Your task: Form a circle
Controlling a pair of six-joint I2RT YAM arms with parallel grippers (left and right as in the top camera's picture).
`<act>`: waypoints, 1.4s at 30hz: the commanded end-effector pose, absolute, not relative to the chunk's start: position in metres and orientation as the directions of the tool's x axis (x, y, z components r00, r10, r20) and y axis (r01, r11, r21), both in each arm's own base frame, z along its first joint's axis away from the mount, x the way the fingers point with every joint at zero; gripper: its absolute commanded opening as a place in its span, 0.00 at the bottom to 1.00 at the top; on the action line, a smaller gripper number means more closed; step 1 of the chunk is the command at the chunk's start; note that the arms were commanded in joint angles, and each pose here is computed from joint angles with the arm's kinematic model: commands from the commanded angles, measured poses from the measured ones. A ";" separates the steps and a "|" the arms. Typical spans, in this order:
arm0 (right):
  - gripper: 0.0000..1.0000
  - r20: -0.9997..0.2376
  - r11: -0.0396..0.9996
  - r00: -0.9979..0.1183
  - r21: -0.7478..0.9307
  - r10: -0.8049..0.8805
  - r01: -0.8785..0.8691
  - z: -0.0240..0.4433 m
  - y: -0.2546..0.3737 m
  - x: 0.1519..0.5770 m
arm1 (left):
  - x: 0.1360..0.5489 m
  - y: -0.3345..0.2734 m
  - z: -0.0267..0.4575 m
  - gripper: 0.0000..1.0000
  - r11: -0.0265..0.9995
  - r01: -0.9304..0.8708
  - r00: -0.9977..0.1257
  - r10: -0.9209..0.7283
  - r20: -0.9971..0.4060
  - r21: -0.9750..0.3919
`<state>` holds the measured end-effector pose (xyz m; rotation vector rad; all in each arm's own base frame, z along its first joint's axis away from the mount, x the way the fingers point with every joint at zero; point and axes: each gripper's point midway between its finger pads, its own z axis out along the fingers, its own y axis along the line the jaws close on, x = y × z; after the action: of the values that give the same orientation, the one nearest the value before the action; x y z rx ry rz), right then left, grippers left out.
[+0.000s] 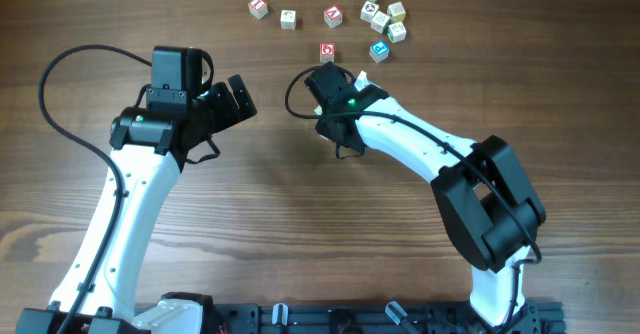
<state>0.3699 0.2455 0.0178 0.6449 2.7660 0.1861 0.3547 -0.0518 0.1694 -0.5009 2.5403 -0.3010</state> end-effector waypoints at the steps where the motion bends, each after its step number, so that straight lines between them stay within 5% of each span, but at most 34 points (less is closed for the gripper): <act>1: 0.05 -0.268 0.887 -0.846 0.165 0.460 0.430 0.010 0.239 0.370 | 0.357 -0.051 0.170 1.00 0.902 -0.295 -0.788 -0.417 -0.453 -0.317; 42: 0.05 -0.282 0.894 -0.849 0.176 0.448 0.413 0.012 0.242 0.374 | 0.357 -0.052 0.170 1.00 0.902 -0.294 -0.789 -0.416 -0.453 -0.317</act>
<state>0.3762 0.2462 0.0201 0.6435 2.7353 0.1932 0.3547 -0.0518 0.1694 -0.5009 2.5403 -0.3010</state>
